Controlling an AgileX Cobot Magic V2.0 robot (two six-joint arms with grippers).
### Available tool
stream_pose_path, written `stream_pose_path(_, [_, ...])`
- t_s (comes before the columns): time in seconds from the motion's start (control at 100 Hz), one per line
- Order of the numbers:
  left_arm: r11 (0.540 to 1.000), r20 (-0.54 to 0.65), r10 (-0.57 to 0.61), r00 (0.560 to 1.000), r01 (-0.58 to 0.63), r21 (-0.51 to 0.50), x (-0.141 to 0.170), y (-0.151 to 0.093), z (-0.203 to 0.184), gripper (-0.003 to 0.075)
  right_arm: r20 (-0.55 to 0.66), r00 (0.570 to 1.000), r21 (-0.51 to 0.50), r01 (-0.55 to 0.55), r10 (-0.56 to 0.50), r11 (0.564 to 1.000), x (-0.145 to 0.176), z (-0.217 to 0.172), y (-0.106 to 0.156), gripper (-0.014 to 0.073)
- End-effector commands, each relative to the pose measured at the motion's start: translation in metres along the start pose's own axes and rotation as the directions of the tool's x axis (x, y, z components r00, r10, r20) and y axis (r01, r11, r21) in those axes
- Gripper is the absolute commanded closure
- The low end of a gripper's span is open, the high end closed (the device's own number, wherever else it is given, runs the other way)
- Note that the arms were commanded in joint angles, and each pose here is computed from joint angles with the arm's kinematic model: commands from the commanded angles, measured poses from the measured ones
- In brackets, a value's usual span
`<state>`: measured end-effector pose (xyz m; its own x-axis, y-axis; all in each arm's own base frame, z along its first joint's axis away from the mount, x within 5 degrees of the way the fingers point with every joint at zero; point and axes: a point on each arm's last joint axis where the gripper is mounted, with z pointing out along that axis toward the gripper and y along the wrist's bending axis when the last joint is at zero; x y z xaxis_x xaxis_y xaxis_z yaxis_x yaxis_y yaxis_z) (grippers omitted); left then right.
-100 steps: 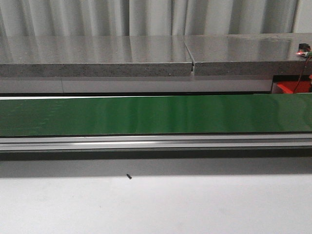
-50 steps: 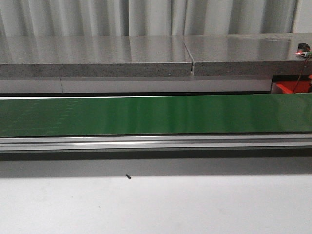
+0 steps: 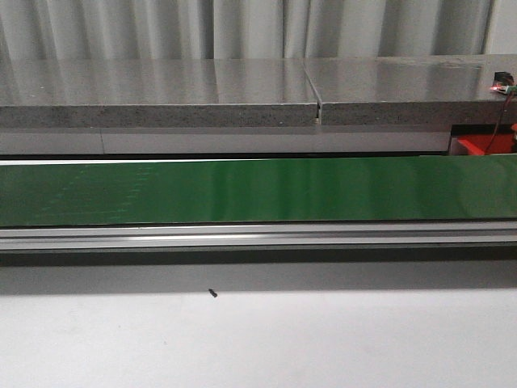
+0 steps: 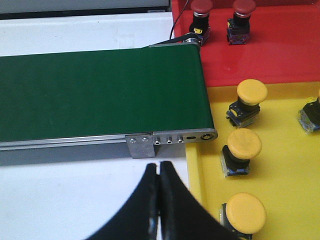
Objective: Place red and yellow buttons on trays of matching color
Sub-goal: 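Set the red button on the belt and open the left gripper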
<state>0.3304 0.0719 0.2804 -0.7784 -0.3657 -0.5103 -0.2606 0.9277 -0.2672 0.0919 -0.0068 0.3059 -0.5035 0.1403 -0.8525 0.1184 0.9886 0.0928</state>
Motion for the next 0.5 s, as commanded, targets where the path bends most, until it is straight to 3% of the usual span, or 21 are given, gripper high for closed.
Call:
stream_pose_path(0.0, [0.999,0.153,0.014,0.988,-0.019,0.032,-0.012,-0.013,-0.036,0.0145,0.088,0.996,0.004,0.004,-0.004,1.0,-0.012,-0.005,0.0,0.0661])
stream_pose_path(0.13, [1.0,0.205,0.012,0.979,-0.017,0.019,-0.015,-0.009,-0.049,0.0146,0.088,0.996,0.004,0.004,-0.004,1.0,-0.012,-0.005,0.0,0.0661])
stream_pose_path(0.3, [0.998,0.221,-0.05,0.974,0.055,-0.017,-0.019,0.015,-0.05,0.0146,0.088,0.996,0.004,0.004,-0.004,1.0,-0.012,-0.005,0.0,0.0661])
stream_pose_path(0.49, [0.986,0.167,-0.147,0.975,0.157,-0.047,-0.027,0.044,-0.035,0.0154,0.088,0.996,0.004,0.004,-0.004,1.0,-0.012,-0.005,0.0,0.0661])
